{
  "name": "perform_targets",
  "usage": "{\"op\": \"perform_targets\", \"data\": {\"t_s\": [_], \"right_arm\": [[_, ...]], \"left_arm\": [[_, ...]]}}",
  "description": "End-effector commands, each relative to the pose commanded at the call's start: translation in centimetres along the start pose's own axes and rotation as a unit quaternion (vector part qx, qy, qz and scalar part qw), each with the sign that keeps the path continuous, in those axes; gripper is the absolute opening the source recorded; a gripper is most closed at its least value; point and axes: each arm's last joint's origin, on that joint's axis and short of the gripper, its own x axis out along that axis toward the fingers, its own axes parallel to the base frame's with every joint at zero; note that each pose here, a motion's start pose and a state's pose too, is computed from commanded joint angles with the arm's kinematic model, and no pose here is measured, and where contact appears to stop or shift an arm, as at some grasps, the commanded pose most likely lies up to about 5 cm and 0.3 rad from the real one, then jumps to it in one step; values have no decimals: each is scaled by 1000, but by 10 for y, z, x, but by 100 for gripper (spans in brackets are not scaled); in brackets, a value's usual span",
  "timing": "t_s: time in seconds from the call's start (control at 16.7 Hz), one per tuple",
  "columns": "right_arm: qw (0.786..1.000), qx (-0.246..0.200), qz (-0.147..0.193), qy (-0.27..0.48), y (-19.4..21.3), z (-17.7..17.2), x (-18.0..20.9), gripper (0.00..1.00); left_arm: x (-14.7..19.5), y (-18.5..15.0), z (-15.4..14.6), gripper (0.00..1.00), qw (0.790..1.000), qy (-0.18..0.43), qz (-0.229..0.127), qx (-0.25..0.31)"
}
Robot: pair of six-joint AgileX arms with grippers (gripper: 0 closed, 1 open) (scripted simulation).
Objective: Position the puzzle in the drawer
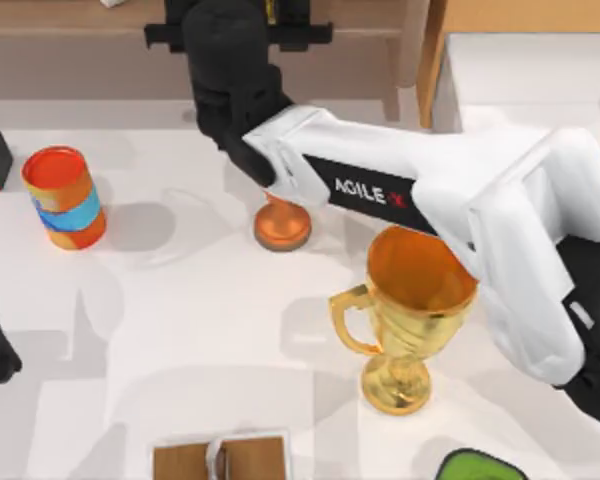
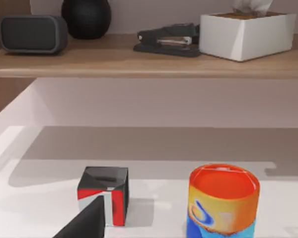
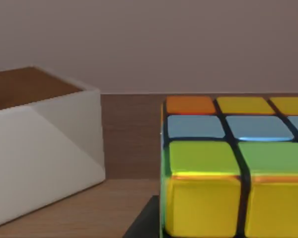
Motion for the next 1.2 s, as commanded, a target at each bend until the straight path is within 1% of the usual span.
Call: {"op": "perform_targets", "data": {"t_s": [0.12,0.18,0.6,0.78,1.2], "right_arm": [[1000,0,0,0,0,0,0,2],[1000,0,0,0,0,0,0,0],[1000,0,0,0,0,0,0,0],[1000,3,-2,-3,-2,8,-1,0],[1000,3,-1,-2,-2,23,-18,0]], "left_arm": [[0,0,0,100,1000,0,0,0],[0,0,0,100,1000,0,0,0],[0,0,0,100,1000,0,0,0],[0,0,0,100,1000,0,0,0],[0,0,0,100,1000,0,0,0]]}}
